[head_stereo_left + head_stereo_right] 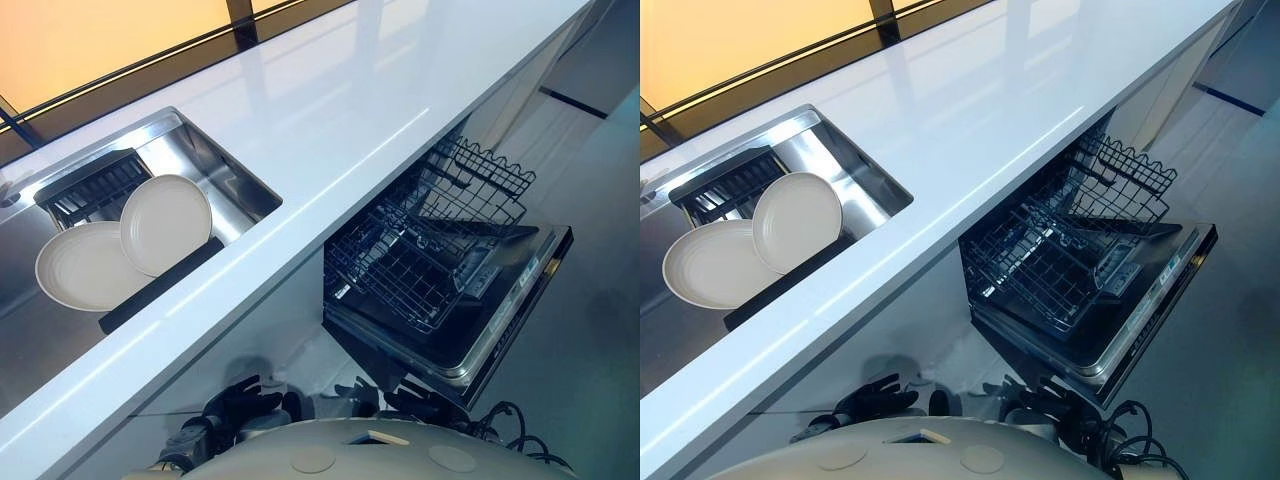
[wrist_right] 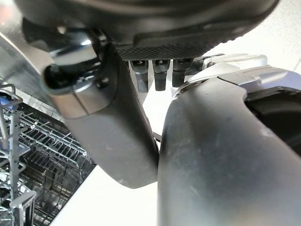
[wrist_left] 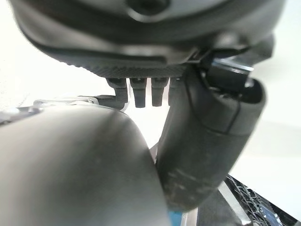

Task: Pick up plates and place into dishwasher.

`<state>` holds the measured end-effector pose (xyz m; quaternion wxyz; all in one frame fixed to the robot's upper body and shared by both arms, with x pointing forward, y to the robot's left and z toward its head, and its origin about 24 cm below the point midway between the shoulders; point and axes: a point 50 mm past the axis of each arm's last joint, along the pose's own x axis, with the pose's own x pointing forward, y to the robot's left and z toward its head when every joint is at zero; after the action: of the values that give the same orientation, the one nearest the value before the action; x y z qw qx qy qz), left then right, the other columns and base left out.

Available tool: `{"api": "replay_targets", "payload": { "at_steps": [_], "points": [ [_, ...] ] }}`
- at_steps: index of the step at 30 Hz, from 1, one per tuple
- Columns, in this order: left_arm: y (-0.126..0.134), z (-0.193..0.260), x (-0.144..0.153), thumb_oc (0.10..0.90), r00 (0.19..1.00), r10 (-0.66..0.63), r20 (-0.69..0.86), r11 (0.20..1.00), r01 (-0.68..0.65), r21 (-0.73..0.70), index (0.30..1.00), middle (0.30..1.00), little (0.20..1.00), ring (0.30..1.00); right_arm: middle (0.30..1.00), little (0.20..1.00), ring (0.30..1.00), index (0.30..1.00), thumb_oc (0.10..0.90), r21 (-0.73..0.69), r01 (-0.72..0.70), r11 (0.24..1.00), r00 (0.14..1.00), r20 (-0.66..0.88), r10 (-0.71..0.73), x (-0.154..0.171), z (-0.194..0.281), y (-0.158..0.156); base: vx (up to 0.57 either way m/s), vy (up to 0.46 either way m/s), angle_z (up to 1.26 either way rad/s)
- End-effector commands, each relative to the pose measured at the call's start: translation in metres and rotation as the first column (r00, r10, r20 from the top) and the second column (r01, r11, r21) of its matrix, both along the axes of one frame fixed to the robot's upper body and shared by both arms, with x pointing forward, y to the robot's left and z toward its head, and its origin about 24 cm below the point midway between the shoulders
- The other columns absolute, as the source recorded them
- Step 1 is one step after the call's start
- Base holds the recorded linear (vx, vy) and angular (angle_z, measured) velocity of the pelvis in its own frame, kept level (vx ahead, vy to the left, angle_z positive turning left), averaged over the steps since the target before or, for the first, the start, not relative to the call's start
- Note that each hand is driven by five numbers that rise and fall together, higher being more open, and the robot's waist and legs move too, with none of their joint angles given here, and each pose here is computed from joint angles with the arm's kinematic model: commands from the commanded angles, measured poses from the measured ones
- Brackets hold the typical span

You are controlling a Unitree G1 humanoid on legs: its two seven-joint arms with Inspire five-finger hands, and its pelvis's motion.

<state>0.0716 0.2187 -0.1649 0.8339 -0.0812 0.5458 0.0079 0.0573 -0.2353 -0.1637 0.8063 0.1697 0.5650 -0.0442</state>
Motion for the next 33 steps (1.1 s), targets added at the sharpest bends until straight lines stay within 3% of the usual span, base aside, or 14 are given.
{"api": "replay_targets", "payload": {
  "at_steps": [1,8,13,18,20,22,24,25,29,31,33],
  "points": [
    [-0.005,0.001,0.012,0.8,0.997,0.067,0.049,0.997,-0.065,-0.041,0.9,0.9,0.9,0.9,0.9,0.9,0.9,0.9,0.8,-0.037,-0.053,0.998,0.998,0.037,0.055,0.011,0.003,-0.005,0.0,0.0,0.0],
    [-0.006,0.004,0.019,0.8,0.994,0.027,0.106,0.998,-0.022,-0.051,0.9,0.9,0.9,0.9,0.9,0.9,0.9,0.9,0.8,-0.033,-0.092,0.995,0.995,0.029,0.093,0.012,0.002,-0.002,0.0,0.0,0.0],
    [-0.02,0.022,0.058,0.8,0.93,-0.137,0.342,0.975,0.188,-0.122,0.9,0.9,0.9,0.9,0.9,0.9,0.9,0.9,0.8,-0.067,-0.145,0.987,0.989,0.017,0.147,0.017,0.005,-0.01,-0.02,0.01,0.0],
    [-0.048,0.059,0.104,0.8,0.797,-0.23,0.559,0.839,0.453,-0.302,0.9,0.9,0.9,0.9,0.9,0.9,0.9,0.9,0.8,-0.095,-0.148,0.984,0.988,0.03,0.152,0.028,0.011,-0.023,-0.06,0.03,0.0],
    [-0.061,0.082,0.12,0.8,0.711,-0.254,0.656,0.734,0.583,-0.348,0.9,0.9,0.9,0.9,0.9,0.9,0.9,0.9,0.8,-0.103,-0.144,0.984,0.988,0.039,0.149,0.033,0.014,-0.028,-0.05,0.024,0.05],
    [-0.078,0.113,0.134,0.8,0.549,-0.327,0.769,0.593,0.753,-0.285,0.9,0.9,0.9,0.9,0.9,0.9,0.9,0.9,0.8,-0.109,-0.131,0.985,0.989,0.048,0.137,0.037,0.016,-0.032,-0.04,0.013,0.1],
    [-0.09,0.146,0.143,0.8,0.358,-0.382,0.852,0.472,0.868,-0.154,0.9,0.9,0.9,0.9,0.9,0.9,0.9,0.9,0.8,-0.114,-0.117,0.987,0.991,0.056,0.124,0.038,0.017,-0.034,-0.03,0.005,0.15],
    [-0.103,0.181,0.15,0.8,0.197,-0.402,0.894,0.389,0.921,-0.029,0.9,0.9,0.9,0.9,0.9,0.9,0.9,0.9,0.8,-0.119,-0.105,0.987,0.992,0.06,0.113,0.038,0.017,-0.035,-0.02,0.002,0.15],
    [-0.116,0.248,0.152,0.8,-0.163,-0.398,0.903,0.261,0.924,0.281,0.9,0.9,0.9,0.9,0.9,0.9,0.9,0.9,0.8,-0.129,-0.106,0.986,0.993,0.048,0.113,0.032,0.015,-0.033,0.02,-0.004,0.21],
    [-0.119,0.283,0.15,0.8,-0.256,-0.328,0.909,0.23,0.912,0.34,0.9,0.9,0.9,0.9,0.9,0.9,0.9,0.9,0.8,-0.134,-0.113,0.985,0.992,0.034,0.119,0.027,0.013,-0.031,0.04,-0.011,0.13],
    [-0.122,0.309,0.147,0.8,-0.255,-0.191,0.948,0.199,0.936,0.292,0.9,0.9,0.9,0.9,0.9,0.9,0.9,0.9,0.8,-0.133,-0.117,0.984,0.992,0.023,0.121,0.022,0.011,-0.029,0.05,-0.029,0.06]
  ]
}}
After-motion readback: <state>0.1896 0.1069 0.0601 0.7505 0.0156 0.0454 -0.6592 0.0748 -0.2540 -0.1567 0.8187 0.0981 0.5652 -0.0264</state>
